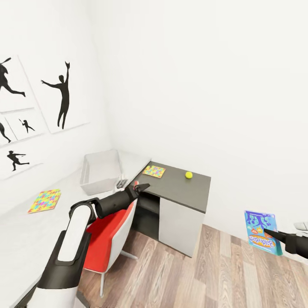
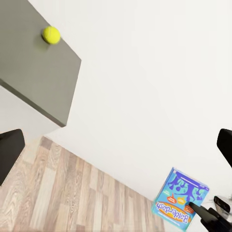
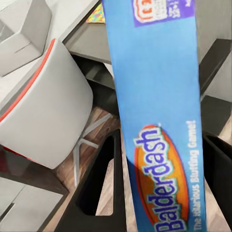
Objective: Put all the toys in the child's room - the three board games (two on the bed and one on the table), the two jigsaw puzzles on the table, and the tennis ball on the table - inside the toy box on the table in the child's room.
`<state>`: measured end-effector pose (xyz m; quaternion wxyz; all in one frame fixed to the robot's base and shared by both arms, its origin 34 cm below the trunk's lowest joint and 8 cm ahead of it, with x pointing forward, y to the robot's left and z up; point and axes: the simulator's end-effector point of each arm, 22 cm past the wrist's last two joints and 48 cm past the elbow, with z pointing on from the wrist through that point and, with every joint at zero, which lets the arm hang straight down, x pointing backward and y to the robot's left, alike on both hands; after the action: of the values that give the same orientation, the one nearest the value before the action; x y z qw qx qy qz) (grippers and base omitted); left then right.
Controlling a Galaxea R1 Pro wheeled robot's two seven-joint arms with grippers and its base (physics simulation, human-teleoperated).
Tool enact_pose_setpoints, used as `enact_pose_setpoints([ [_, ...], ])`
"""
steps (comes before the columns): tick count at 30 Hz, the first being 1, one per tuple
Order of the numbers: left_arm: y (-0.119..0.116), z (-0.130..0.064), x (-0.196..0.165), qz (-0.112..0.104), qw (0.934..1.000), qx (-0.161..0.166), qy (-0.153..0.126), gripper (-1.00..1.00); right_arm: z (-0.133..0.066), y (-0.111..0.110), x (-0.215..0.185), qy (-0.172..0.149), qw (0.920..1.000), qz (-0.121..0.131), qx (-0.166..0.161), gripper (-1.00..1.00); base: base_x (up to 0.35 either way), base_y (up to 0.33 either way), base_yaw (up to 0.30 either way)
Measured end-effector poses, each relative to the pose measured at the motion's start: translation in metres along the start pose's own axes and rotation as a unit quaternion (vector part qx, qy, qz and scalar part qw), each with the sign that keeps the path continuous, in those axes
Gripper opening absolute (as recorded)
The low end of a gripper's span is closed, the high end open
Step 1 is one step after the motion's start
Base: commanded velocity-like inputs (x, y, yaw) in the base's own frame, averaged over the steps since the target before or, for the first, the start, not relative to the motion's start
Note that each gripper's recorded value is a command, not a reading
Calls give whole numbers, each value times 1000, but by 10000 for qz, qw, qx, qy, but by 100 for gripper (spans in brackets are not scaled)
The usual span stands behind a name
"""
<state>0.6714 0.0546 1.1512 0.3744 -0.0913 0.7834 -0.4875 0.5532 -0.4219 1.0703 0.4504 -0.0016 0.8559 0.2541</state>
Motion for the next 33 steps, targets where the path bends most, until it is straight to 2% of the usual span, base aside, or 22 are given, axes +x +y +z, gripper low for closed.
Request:
enact_pose_setpoints([
  [26,-2,-4,-2,-8,10000,16,-25,100,-3,2,-4,-46,10000,-36,-3,-100,0,0,285],
  [33,-2,-4,-1,3,10000,4,-18,100,-4,2,-4,-55,10000,-37,-7,-100,79,-116,211],
])
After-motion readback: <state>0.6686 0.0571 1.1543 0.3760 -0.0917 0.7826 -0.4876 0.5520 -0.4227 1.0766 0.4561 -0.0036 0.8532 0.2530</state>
